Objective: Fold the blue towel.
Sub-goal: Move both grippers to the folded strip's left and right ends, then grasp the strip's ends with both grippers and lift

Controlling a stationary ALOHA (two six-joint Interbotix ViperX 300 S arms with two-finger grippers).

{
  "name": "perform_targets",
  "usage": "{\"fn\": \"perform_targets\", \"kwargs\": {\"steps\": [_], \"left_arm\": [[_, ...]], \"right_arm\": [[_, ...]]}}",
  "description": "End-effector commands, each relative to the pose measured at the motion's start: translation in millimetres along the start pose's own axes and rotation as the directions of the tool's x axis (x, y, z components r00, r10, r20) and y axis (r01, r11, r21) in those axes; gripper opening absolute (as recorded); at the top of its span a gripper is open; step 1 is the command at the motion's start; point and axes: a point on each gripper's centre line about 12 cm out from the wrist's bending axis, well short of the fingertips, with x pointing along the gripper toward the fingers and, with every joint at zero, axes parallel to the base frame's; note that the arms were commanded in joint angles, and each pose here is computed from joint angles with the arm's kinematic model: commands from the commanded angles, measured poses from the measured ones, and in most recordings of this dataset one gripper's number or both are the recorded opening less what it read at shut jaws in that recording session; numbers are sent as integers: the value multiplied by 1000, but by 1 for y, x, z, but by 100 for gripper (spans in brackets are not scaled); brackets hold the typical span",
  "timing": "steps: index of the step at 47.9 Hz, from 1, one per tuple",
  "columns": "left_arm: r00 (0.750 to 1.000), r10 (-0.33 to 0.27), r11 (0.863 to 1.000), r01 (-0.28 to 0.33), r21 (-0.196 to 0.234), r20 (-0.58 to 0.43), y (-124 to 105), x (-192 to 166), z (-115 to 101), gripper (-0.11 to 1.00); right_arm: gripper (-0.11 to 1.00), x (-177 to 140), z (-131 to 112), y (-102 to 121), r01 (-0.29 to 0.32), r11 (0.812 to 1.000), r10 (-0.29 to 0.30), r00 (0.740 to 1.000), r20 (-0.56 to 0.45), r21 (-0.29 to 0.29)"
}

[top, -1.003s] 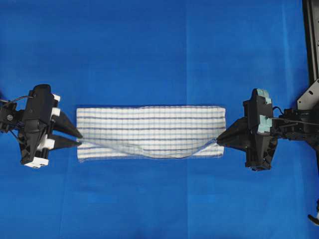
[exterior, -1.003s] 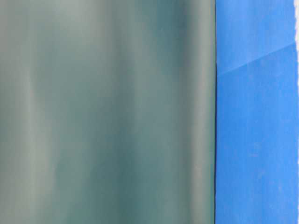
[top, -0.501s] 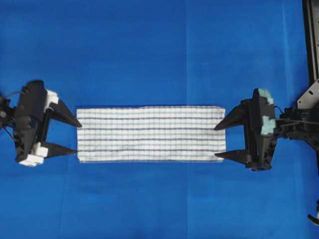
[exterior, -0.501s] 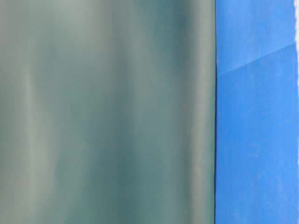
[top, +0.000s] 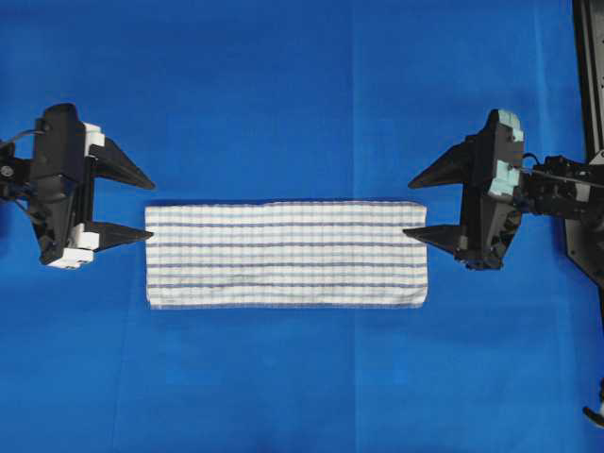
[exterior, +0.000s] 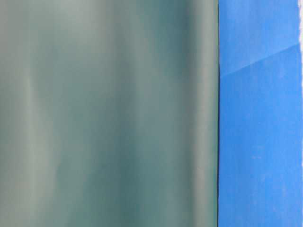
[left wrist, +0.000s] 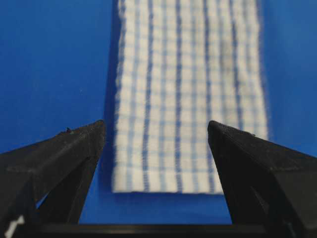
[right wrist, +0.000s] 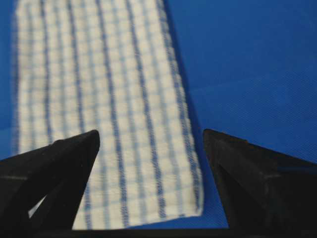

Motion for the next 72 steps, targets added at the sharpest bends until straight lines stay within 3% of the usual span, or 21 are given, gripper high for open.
{"fn": "perform_targets", "kwargs": {"steps": [1,23,37,42,49,54,59,72], "left_arm": [[1000,8,1000,-8,2,-5,2,7,3,80],[992,65,997,-68,-28,-104,22,50,-34,79],[983,68,997,-74,-29,-172,24,58,-49,74],[978,69,997,-76,-32,-195,24,57,-51,62],[970,66,997,-75,-29,-235,22,58,-53,26],[968,60,998,-66,-21,-242,19,58,-50,5],[970,57,998,-63,-18,-236,18,57,-45,4],[979,53,998,-57,-14,-196,16,44,-28,4]], "right_arm": [[89,5,1,-3,16,1000,-16,1000,-3,-1],[88,41,-30,-31,160,987,-160,983,-94,-14],[81,43,-33,-31,165,986,-165,980,-114,-13],[70,43,-34,-31,163,987,-163,979,-121,-12],[29,43,-34,-29,157,987,-158,980,-122,-16],[7,43,-33,-29,156,988,-157,980,-119,-14],[-4,42,-32,-28,153,988,-153,981,-115,-13],[-5,34,-20,-24,131,991,-131,989,-67,0]]}}
